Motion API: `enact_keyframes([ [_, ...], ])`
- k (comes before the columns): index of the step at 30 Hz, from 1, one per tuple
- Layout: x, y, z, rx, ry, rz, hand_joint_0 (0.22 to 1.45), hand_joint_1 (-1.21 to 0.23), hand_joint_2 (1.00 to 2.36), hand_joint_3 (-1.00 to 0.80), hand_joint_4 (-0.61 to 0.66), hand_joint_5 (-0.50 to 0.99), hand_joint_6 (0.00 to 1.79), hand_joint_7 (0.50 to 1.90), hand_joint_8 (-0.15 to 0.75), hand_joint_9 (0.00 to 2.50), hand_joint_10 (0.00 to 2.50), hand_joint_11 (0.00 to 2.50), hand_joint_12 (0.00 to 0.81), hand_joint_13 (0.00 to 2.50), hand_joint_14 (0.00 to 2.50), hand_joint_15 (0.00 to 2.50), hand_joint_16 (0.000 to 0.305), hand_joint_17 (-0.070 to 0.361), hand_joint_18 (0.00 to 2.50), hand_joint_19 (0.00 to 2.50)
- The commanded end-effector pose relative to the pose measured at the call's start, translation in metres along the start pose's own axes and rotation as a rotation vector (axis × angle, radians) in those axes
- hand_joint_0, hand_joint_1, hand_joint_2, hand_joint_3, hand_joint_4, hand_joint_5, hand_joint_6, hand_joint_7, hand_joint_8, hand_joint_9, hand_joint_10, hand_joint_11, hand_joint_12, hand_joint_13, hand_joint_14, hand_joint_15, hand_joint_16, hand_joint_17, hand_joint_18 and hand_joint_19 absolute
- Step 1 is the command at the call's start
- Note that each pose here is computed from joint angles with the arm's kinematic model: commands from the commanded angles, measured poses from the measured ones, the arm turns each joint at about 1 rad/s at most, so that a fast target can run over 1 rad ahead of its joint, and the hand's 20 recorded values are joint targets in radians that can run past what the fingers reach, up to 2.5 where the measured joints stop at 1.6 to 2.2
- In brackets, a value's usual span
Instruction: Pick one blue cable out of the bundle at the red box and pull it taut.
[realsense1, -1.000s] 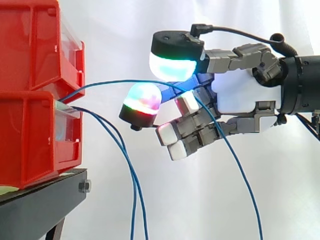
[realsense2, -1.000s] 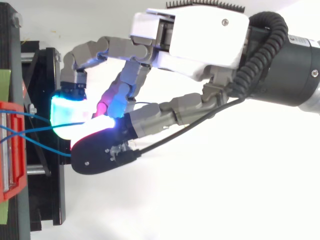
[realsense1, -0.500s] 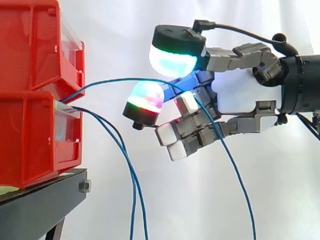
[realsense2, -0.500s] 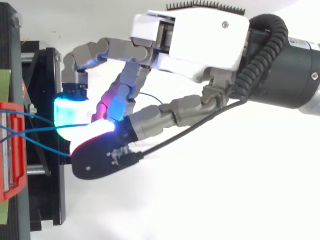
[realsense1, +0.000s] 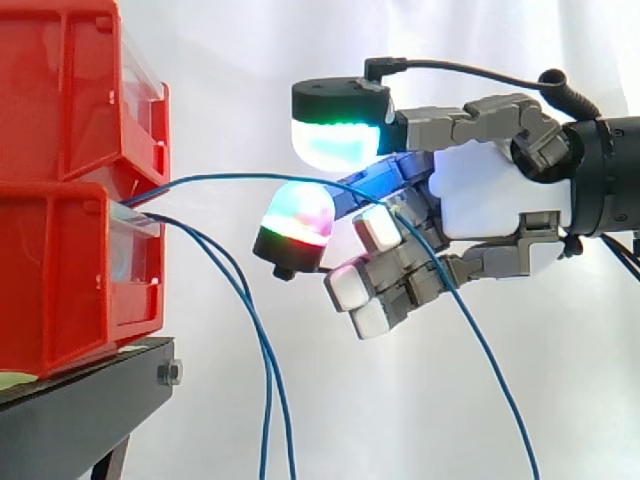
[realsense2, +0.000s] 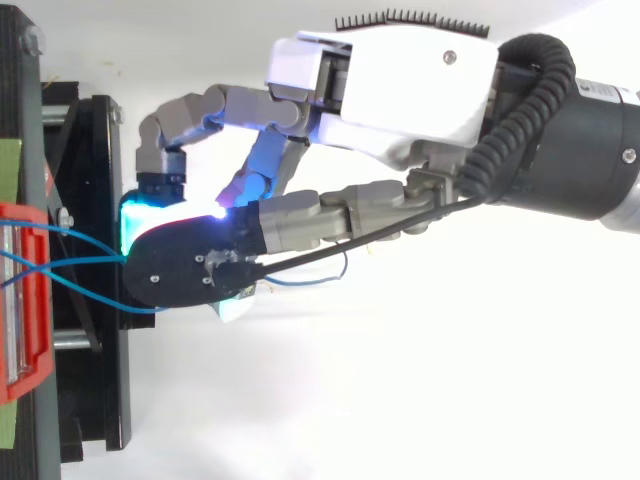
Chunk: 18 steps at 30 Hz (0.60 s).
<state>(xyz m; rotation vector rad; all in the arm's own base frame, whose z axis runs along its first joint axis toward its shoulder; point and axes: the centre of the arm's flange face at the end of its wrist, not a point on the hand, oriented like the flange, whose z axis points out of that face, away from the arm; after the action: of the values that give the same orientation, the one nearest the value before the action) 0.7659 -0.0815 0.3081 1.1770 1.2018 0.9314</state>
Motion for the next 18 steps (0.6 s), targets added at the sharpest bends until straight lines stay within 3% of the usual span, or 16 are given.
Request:
enact_keyframes([
  [1,0.001,0.0,-0.001,0.005,0.002,-0.001,0.59,-0.51,1.01,-0.12,0.42,0.06,0.51,1.11,0.402,1.36,0.01,0.28,0.434,1.07,0.01,0.33,0.07,0.158,0.99,0.34],
  [9,0.002,0.005,-0.002,-0.002,0.004,0.0,0.58,-0.66,1.01,-0.03,0.43,0.06,0.51,1.15,0.433,1.37,0.01,0.32,0.445,1.09,0.01,0.32,0.072,0.162,1.02,0.32],
  [18,0.001,0.012,-0.004,-0.005,0.005,-0.004,0.59,-0.73,1.01,-0.08,0.42,0.05,0.5,1.21,0.433,1.34,0.01,0.37,0.44,1.07,0.01,0.34,0.07,0.158,1.0,0.33],
])
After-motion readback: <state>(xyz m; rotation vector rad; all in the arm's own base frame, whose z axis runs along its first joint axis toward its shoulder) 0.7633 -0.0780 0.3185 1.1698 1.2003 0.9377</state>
